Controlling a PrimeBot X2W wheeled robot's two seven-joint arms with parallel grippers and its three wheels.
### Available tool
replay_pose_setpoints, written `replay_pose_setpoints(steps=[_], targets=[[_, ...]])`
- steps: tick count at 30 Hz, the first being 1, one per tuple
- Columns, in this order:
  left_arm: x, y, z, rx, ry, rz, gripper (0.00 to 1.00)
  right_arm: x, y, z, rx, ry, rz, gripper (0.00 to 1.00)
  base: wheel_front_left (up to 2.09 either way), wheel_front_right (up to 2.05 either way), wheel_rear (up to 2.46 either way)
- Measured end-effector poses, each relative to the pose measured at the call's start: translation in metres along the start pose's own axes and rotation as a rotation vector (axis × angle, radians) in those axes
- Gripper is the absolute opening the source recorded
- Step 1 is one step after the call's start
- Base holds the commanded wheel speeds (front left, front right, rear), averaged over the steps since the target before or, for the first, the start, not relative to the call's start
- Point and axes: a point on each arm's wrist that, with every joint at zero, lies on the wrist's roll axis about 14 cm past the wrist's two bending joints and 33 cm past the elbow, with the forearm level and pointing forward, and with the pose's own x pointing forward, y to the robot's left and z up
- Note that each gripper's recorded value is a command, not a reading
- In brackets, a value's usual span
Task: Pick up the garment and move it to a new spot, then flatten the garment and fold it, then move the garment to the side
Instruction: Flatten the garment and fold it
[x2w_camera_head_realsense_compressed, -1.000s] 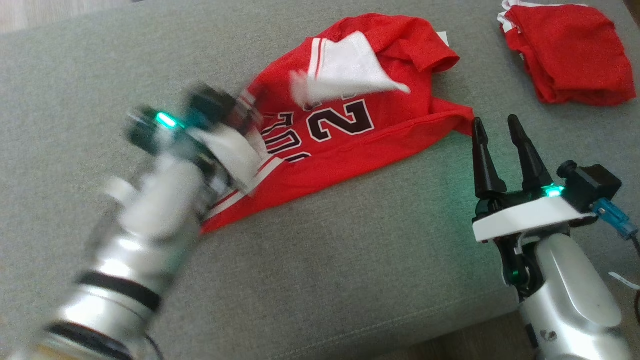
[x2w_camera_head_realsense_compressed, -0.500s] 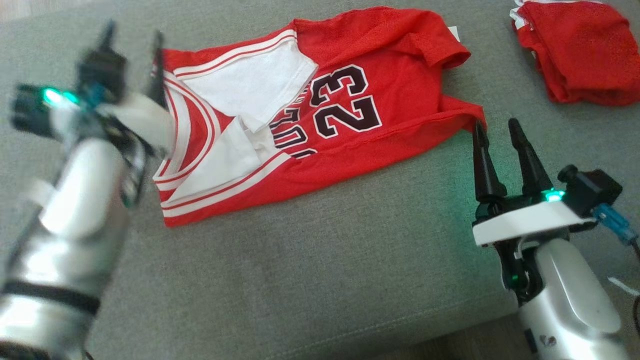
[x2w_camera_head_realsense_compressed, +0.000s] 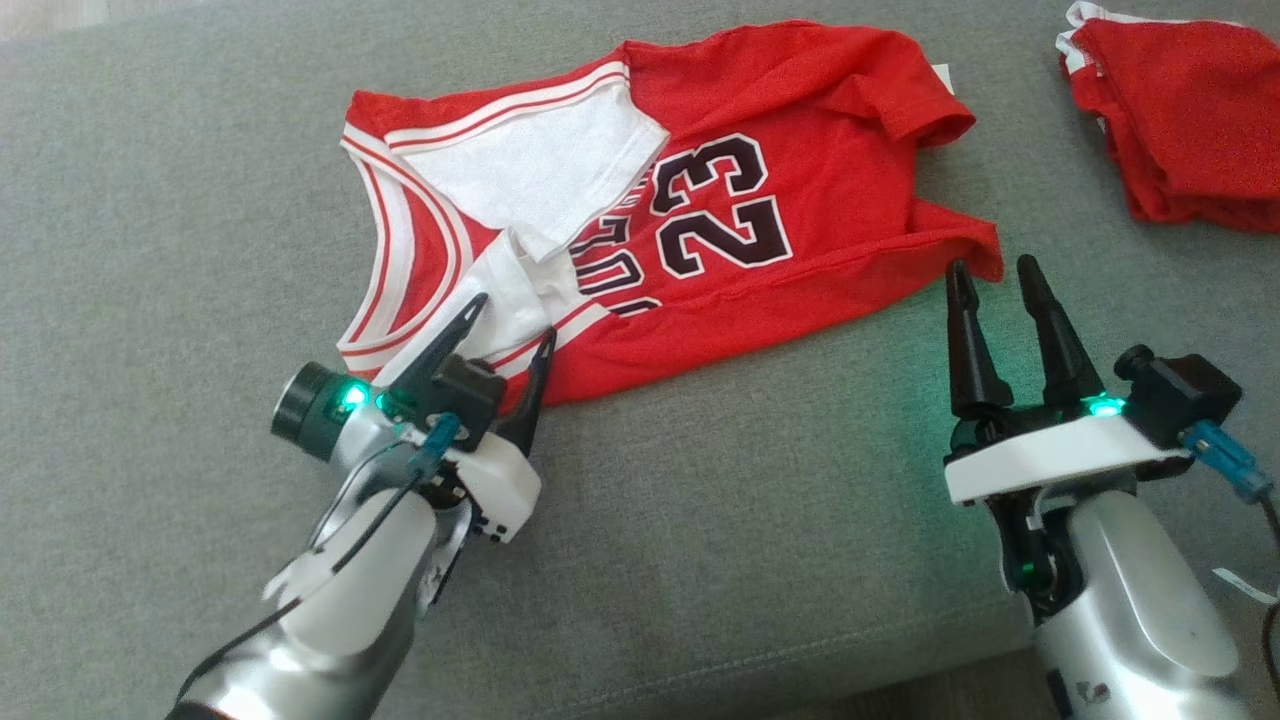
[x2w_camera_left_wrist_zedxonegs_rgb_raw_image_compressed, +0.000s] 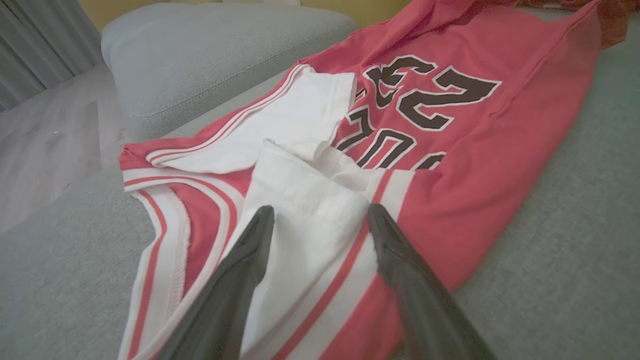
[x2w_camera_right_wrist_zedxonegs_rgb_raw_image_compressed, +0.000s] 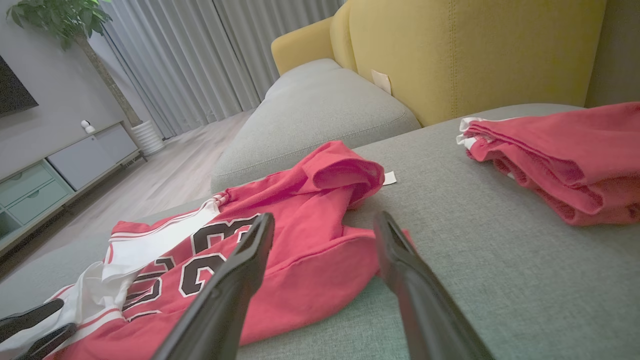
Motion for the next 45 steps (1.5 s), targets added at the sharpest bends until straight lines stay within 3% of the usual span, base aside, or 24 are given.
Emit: replay_pose_setpoints(steps=[9,24,25,26,27,35,45], targets=[[0.007,0.000,-0.014,0.048,0.064,0.027,1.00,-0.004,0.000,0.001,0.003,-0.003,-0.003,1.00,0.00,0.00,0.00],[0.004,0.015,0.008,0.095,-0.009,0.098,1.00,-0.005,0.003,-0.004,0.011,0.009,0.003,1.00,0.00,0.00,0.00],[0.004,0.015,0.008,0.094,-0.009,0.099,0.93,-0.005,0.004,-0.004,0.011,0.009,0.004,1.00,0.00,0.00,0.00],[0.003,0.015,0.008,0.094,-0.010,0.098,0.18,-0.005,0.004,-0.003,0.010,0.008,0.005,1.00,0.00,0.00,0.00],[0.003,0.015,0.009,0.094,-0.012,0.099,0.00,-0.005,0.004,-0.003,0.010,0.007,0.005,1.00,0.00,0.00,0.00],[0.000,0.019,0.025,0.094,-0.054,0.114,0.00,-0.005,0.003,-0.002,0.009,0.006,0.003,1.00,0.00,0.00,0.00],[-0.026,0.046,0.030,0.100,-0.083,0.186,0.00,-0.007,-0.046,-0.026,-0.034,0.141,-0.119,1.00,0.00,0.00,0.00]])
